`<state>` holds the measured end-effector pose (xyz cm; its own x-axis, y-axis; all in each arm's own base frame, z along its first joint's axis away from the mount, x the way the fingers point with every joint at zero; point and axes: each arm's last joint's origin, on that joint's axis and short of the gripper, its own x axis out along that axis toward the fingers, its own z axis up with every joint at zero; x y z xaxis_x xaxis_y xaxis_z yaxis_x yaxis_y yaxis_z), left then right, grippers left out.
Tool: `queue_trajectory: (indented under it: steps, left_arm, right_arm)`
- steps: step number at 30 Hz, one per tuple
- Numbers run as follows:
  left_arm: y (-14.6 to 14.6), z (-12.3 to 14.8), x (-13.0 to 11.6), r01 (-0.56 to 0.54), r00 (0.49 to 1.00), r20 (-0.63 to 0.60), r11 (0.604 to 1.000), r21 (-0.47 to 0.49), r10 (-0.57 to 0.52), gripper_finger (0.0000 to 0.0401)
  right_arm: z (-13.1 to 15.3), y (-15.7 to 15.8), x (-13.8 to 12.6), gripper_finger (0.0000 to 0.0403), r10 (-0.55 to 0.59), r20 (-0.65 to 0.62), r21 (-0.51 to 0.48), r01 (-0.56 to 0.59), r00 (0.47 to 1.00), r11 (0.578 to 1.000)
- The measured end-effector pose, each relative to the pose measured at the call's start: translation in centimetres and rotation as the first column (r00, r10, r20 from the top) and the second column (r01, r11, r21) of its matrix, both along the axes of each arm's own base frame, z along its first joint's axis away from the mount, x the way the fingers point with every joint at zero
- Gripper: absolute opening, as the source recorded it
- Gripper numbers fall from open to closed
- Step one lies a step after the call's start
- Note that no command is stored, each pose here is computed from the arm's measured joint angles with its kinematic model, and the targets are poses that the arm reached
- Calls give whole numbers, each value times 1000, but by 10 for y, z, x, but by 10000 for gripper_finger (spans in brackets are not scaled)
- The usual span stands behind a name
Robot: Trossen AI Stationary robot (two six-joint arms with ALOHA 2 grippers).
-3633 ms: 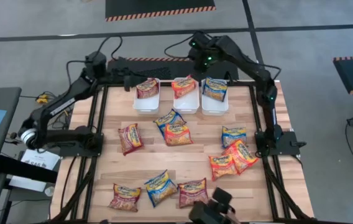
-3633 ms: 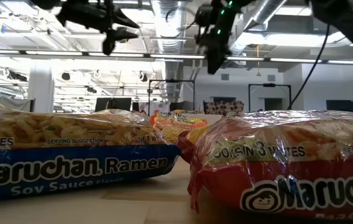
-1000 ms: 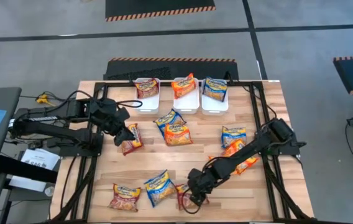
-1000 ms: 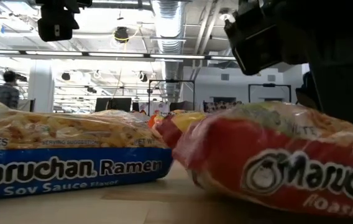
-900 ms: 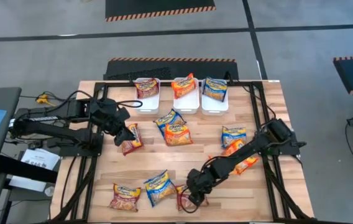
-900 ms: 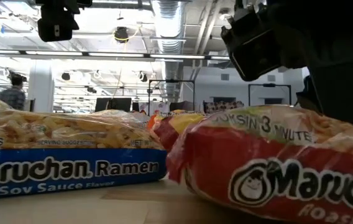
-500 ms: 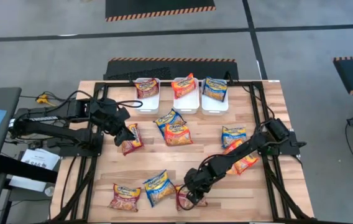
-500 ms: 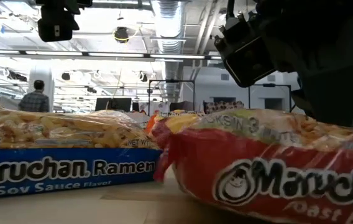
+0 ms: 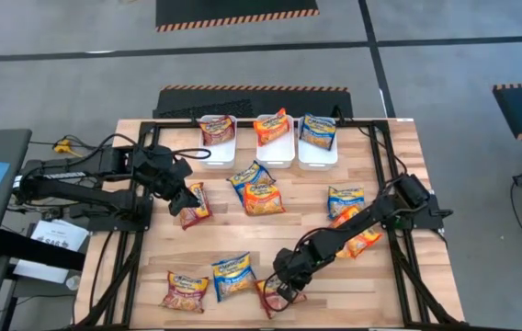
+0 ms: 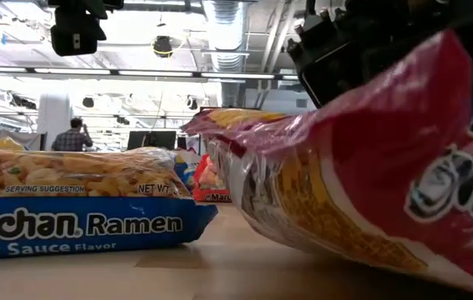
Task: Sort Maruchan noodles
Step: Put the red noodle pack into the left white bin
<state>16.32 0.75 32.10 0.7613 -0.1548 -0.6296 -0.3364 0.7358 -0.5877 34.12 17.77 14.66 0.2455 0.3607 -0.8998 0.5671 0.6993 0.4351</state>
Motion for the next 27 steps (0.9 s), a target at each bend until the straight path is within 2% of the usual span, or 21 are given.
queue_trajectory:
  steps: [5,13,20,27]
  left_arm:
    - [1,0,0,-35,999,-5,999,10,35,121]
    - [1,-2,-1,-69,997,-32,998,-9,69,128]
    - [2,-5,2,-62,996,-61,998,1,62,175]
    - [6,-15,22,-78,992,-98,997,3,78,213]
  right_arm:
    - [24,-8,-10,3,-32,43,-74,35,999,997]
    - [69,-18,-24,1,-67,155,-121,86,986,989]
    - [96,-32,-32,1,-87,225,-146,122,970,982]
    - [128,-63,-37,0,-121,327,-153,179,937,972]
